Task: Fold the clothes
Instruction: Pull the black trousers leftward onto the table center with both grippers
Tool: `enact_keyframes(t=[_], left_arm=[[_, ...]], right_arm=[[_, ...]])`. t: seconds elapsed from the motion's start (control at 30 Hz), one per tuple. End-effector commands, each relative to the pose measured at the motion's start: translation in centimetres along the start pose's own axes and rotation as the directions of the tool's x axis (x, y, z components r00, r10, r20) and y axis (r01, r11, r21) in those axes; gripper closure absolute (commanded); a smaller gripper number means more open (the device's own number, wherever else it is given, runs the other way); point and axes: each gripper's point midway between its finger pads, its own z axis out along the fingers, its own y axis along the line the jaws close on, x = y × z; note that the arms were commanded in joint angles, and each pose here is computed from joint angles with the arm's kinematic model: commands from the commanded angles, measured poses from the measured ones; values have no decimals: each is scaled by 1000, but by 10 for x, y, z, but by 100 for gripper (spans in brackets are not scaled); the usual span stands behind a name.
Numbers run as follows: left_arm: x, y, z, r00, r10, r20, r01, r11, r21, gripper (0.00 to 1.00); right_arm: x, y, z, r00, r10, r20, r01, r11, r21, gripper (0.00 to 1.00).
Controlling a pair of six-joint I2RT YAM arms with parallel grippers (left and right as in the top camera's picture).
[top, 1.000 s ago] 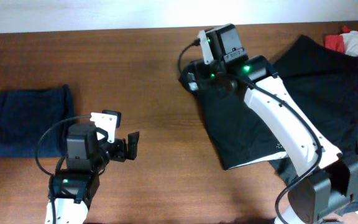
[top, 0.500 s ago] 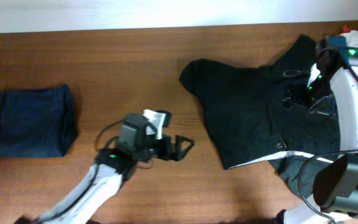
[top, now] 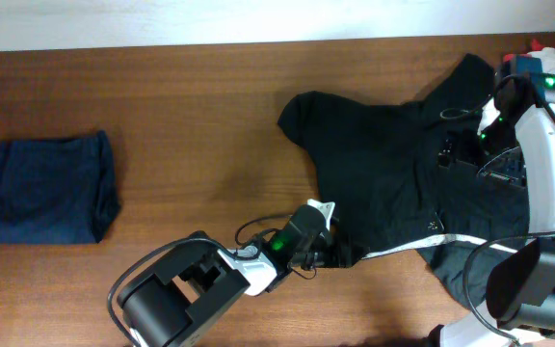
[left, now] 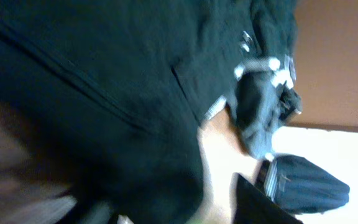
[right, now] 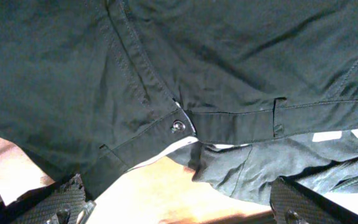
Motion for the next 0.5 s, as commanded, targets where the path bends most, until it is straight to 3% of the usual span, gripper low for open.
enact_keyframes(t=[0.0, 0.07, 0.17, 0.27, 0.3, 0.4, 0.47], left_arm=[[-15, 19, 4, 996, -5, 94, 14, 996, -92, 99], [-11, 33, -7, 1000, -13, 11, 14, 993, -114, 99], [-30, 61, -76, 998, -20, -64, 7, 980, -201, 99], [-85, 84, -187, 987, -54, 150, 99, 947, -307, 99], [-116, 97, -249, 942, -72, 329, 182, 930, -318, 99], [-140, 131, -322, 837, -122, 533, 329, 891, -313, 99], [-146, 124, -331, 828, -134, 545, 305, 922, -237, 99]], right_arm=[[0, 0, -3, 1000, 16, 6, -16, 1000, -10, 1], [-1, 0, -3, 1000, 16, 10, -16, 1000, -10, 1], [-4, -2, -3, 1000, 16, 24, -16, 1000, 3, 1], [-5, -2, -3, 999, 16, 28, -16, 1000, 5, 1], [-5, -2, -3, 999, 16, 28, -16, 1000, 5, 1], [-6, -2, -3, 999, 16, 31, -16, 1000, 5, 1], [-5, -2, -1, 1000, 16, 27, -16, 1000, 4, 1]])
